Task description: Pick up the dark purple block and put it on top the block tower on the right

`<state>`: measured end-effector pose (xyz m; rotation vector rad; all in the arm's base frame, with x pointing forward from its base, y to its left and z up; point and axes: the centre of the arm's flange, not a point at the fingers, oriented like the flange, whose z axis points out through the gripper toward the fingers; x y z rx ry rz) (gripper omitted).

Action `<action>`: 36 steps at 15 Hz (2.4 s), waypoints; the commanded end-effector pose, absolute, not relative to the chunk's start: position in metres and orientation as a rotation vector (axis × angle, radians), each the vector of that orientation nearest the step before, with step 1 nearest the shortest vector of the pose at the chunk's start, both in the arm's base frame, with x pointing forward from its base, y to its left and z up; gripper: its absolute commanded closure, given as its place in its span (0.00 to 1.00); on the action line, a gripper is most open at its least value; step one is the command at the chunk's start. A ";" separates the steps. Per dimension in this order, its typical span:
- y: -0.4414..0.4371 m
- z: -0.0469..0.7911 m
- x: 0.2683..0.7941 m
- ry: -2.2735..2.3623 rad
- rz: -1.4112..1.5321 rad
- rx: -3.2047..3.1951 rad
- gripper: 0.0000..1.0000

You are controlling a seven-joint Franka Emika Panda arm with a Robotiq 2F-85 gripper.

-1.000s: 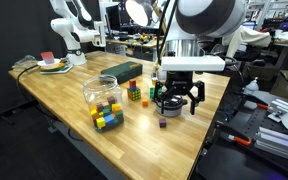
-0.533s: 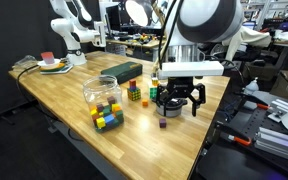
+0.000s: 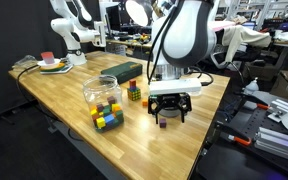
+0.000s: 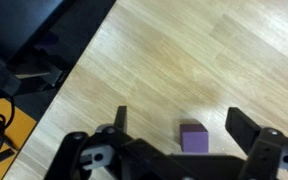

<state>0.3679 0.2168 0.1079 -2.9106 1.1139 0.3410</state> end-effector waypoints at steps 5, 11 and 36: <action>0.227 0.082 0.393 1.094 0.323 -2.966 0.00; 0.224 0.085 0.402 1.088 0.271 -2.991 0.00; 0.242 0.221 0.372 1.029 -0.035 -2.958 0.93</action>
